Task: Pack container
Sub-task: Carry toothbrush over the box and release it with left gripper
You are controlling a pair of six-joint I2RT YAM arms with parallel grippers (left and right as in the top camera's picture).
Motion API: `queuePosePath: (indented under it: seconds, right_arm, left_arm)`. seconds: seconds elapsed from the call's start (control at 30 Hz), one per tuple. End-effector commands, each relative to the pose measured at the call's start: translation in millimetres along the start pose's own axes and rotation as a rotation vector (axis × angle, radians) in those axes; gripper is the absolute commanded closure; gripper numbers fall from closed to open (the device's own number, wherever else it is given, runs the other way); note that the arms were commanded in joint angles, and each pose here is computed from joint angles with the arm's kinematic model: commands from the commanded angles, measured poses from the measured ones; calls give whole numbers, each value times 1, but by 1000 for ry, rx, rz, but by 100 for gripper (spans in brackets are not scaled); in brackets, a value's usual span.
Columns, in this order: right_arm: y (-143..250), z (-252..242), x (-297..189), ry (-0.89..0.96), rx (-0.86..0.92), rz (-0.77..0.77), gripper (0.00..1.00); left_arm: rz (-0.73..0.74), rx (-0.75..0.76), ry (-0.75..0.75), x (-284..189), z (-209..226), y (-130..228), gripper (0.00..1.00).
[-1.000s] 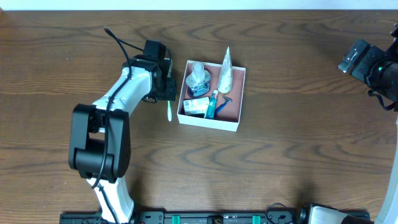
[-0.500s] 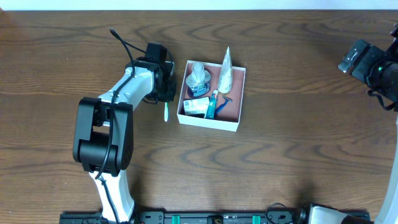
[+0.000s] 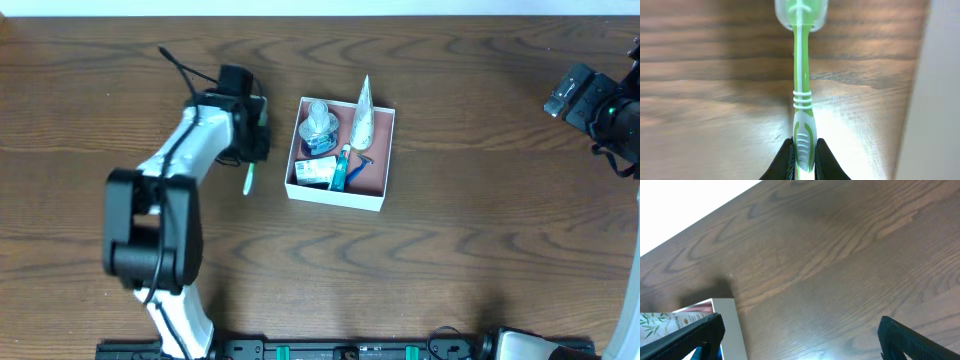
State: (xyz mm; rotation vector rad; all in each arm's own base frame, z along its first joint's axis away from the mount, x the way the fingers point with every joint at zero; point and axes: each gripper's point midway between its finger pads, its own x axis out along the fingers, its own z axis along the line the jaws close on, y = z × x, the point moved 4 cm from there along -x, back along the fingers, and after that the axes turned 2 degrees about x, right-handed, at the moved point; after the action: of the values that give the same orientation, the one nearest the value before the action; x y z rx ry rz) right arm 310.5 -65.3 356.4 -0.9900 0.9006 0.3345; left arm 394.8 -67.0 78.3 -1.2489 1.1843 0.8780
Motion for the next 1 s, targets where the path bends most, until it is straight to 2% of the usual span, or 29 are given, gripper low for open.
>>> queuePosePath:
  seconds: [0.0, 0.17, 0.3, 0.43, 0.6, 0.77, 0.97]
  right_arm:
    - [-1, -2, -1, 3, 15, -5, 1]
    - [-1, -2, -1, 3, 15, -5, 1]
    - [-1, -2, -1, 3, 15, -5, 1]
    - [-1, -2, -1, 3, 15, -5, 1]
    - [-1, -2, -1, 3, 15, -5, 1]
    - [-1, -2, -1, 4, 15, -5, 1]
    - [-1, -2, -1, 4, 15, -3, 1]
  left_arm:
    - [-144, 5, -1, -59, -2, -17, 92]
    - [-251, 6, 74, -124, -28, -8, 92]
    - [-300, 14, 111, -156, -54, 4, 92]
    - [-288, 30, 152, -165, -84, 16, 92]
    - [-263, 122, 186, -152, -119, 20, 92]
    - [-230, 381, 188, -132, -149, 26, 92]
    - [-222, 656, 190, -131, -173, 41, 94]
